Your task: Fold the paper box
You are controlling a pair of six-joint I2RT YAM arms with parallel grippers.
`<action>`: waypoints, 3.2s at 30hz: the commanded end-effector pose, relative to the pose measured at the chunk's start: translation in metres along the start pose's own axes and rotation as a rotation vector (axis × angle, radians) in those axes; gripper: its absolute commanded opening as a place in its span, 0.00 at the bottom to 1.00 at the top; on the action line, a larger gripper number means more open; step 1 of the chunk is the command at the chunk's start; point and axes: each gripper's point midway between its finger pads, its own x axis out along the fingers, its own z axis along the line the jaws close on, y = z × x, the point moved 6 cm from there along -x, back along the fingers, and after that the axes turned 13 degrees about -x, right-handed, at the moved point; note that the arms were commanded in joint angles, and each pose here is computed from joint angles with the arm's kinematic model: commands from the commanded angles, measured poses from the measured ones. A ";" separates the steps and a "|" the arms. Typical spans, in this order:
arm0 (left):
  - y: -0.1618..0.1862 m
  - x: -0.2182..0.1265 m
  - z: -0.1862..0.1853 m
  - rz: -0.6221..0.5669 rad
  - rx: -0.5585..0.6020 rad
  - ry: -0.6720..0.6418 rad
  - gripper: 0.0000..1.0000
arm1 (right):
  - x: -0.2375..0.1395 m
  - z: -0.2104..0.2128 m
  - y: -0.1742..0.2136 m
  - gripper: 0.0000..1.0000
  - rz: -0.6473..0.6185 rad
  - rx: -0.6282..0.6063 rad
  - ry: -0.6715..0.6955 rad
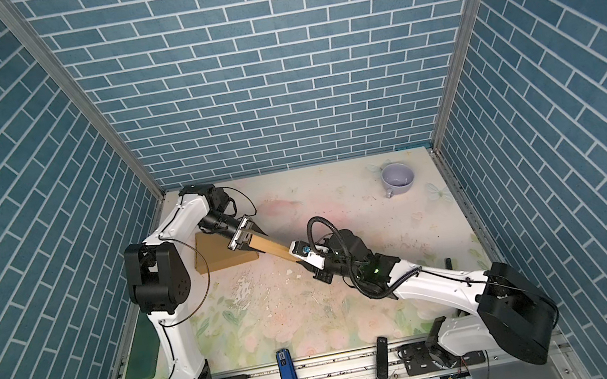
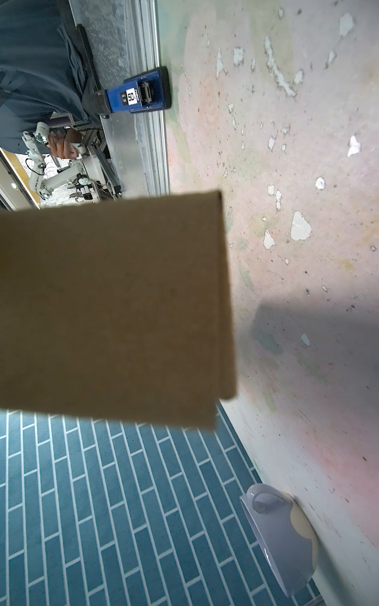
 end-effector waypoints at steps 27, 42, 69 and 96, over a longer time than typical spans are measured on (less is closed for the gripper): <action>-0.020 -0.077 0.021 -0.683 0.584 0.294 0.43 | -0.071 0.003 -0.007 0.17 0.113 0.095 -0.091; -0.027 -0.042 0.023 -0.383 0.319 0.388 0.11 | -0.065 0.004 -0.014 0.59 0.087 -0.010 -0.127; 0.046 -0.030 0.054 -0.201 0.128 0.409 0.00 | -0.041 0.001 0.010 0.87 0.097 -0.120 -0.003; 0.061 -0.015 0.067 -0.141 0.060 0.262 0.00 | -0.019 -0.003 -0.014 0.64 -0.064 -0.120 -0.031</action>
